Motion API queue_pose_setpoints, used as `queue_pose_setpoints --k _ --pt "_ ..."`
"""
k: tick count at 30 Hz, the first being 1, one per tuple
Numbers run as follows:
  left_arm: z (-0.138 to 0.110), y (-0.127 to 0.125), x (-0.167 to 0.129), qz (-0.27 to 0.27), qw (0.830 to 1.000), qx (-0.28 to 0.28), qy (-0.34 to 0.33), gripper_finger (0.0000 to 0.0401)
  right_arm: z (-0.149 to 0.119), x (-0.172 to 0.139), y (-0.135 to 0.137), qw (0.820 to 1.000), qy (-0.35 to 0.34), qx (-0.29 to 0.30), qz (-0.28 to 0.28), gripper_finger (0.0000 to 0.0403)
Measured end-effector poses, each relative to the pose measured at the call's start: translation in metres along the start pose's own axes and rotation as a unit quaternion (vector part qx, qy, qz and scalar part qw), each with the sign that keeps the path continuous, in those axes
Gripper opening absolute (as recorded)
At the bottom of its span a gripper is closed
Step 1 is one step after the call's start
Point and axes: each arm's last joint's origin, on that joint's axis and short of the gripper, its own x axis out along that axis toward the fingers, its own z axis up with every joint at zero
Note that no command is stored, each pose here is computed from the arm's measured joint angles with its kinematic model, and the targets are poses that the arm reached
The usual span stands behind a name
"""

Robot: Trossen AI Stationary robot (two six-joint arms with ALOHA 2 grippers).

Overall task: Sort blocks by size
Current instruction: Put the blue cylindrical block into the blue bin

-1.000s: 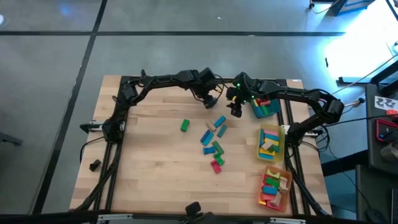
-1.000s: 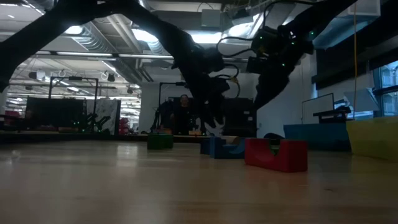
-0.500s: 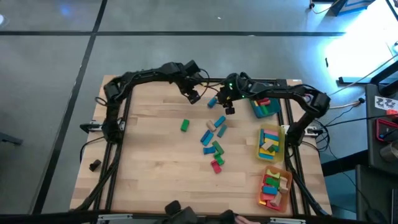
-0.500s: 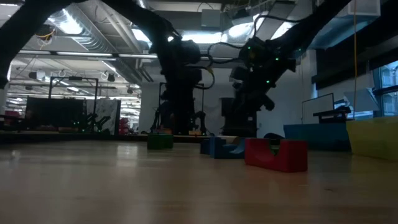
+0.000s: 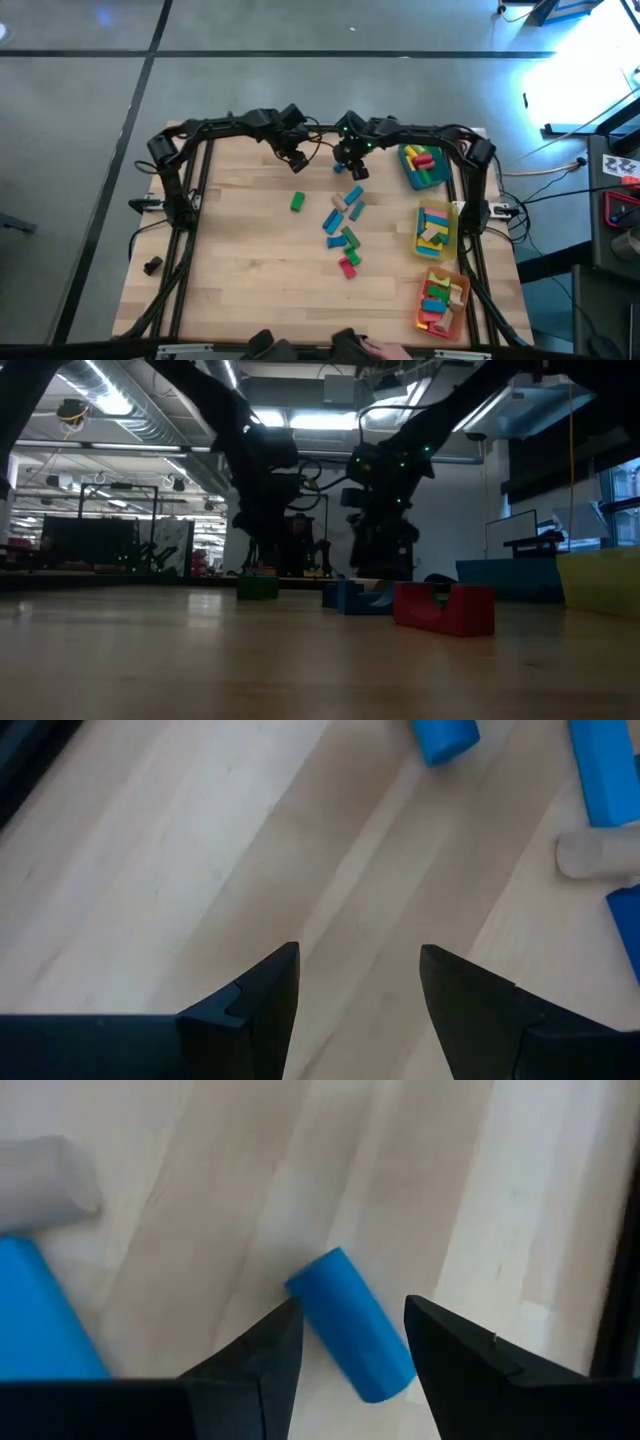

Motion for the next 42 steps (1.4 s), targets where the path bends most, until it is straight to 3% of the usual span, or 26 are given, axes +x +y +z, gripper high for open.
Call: queue_pose_setpoints --k 12,15,17,23,35,42 --pt "-0.013 0.001 0.007 -0.017 0.999 0.017 -0.025 0.0194 -0.012 0.035 0.000 0.999 0.042 -0.006 0.026 0.0177" --pt "-0.015 0.000 0.010 -0.019 0.999 0.020 -0.023 0.0194 -0.013 0.036 0.001 0.998 0.052 -0.002 0.029 0.0158" --pt "-0.015 0.000 0.012 -0.020 0.999 0.021 -0.031 0.0194 -0.013 0.036 0.001 0.998 0.054 0.012 0.028 0.0137" --pt "-0.014 -0.002 0.015 -0.023 0.998 0.027 -0.051 0.0194 -0.013 0.032 0.002 0.993 0.079 0.076 0.038 0.0134" --pt "-0.010 -0.017 0.017 -0.030 0.991 0.106 -0.077 0.0194 0.014 -0.033 -0.014 0.962 0.217 0.158 0.044 0.0134" --pt "-0.012 -0.030 0.019 -0.036 0.986 0.149 -0.072 0.0194 0.019 -0.068 -0.012 0.924 0.311 0.218 0.042 0.0134"
